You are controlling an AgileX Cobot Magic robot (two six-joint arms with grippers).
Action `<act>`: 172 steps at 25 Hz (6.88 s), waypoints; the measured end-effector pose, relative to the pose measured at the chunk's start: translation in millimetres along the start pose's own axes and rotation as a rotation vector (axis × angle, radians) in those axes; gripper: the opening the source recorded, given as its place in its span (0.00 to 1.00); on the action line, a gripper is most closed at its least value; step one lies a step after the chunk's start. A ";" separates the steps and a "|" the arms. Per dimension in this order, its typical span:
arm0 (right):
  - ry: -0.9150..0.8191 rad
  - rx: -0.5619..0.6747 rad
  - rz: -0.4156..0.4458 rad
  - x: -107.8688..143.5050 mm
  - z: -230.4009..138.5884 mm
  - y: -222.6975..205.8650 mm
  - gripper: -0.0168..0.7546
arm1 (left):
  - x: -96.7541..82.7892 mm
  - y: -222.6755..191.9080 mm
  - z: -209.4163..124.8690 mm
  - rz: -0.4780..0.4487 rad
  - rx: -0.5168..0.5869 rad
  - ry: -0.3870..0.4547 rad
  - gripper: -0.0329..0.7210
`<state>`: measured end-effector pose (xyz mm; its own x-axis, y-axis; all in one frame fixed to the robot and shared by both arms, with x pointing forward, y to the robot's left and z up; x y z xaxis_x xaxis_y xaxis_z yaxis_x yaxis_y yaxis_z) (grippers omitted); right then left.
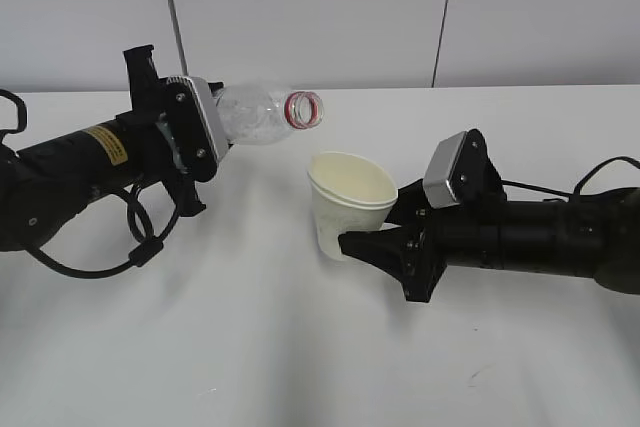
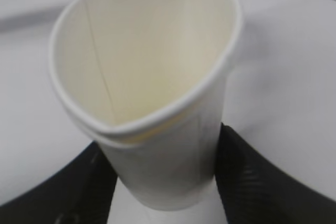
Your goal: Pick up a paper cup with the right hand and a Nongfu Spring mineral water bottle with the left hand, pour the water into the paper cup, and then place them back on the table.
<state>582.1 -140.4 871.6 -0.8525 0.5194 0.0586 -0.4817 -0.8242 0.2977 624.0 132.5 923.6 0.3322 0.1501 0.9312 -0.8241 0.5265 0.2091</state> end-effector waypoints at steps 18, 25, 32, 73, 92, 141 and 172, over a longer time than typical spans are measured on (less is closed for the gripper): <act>0.004 0.032 0.068 5.4 -0.3 -1.9 0.56 | 4.1 0.1 1.7 0.030 -0.009 -0.182 0.57; 0.007 0.069 0.076 10.8 -3.7 -7.0 0.56 | 5.2 0.1 2.2 0.038 -0.011 -0.235 0.57; 0.038 0.103 0.078 13.8 -3.3 -15.2 0.56 | 7.2 0.1 4.5 0.056 -0.019 -0.257 0.57; 0.006 0.114 0.066 12.3 -4.7 -15.2 0.56 | 8.8 0.0 5.4 0.074 -0.019 -0.448 0.55; 0.009 0.123 0.065 12.1 -5.9 -15.1 0.56 | 10.8 0.2 6.4 0.089 -0.022 -0.448 0.53; 0.012 0.128 0.065 12.2 -6.6 -15.0 0.56 | 14.8 0.6 8.5 0.121 -0.029 -0.473 0.53; 0.100 0.078 0.009 3.1 1.4 -16.6 0.56 | -12.2 14.6 3.3 0.094 0.063 0.279 0.53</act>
<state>587.8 -124.8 868.1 -0.8746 0.4837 -0.0326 -0.4600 -0.8067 0.3710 606.4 135.7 916.3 0.3593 0.4247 0.8310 -0.8812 0.4476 0.1523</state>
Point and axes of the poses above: a point on each arm's last joint axis where the gripper is mounted, y pointing back along that axis away from the gripper, x along the wrist's bending axis when the last joint is at zero, z = x × y, the point moved 5 cm from there along -y, pointing out along that axis toward the gripper, and after that the axes turned 6 degrees about -y, right-handed, at the moved point
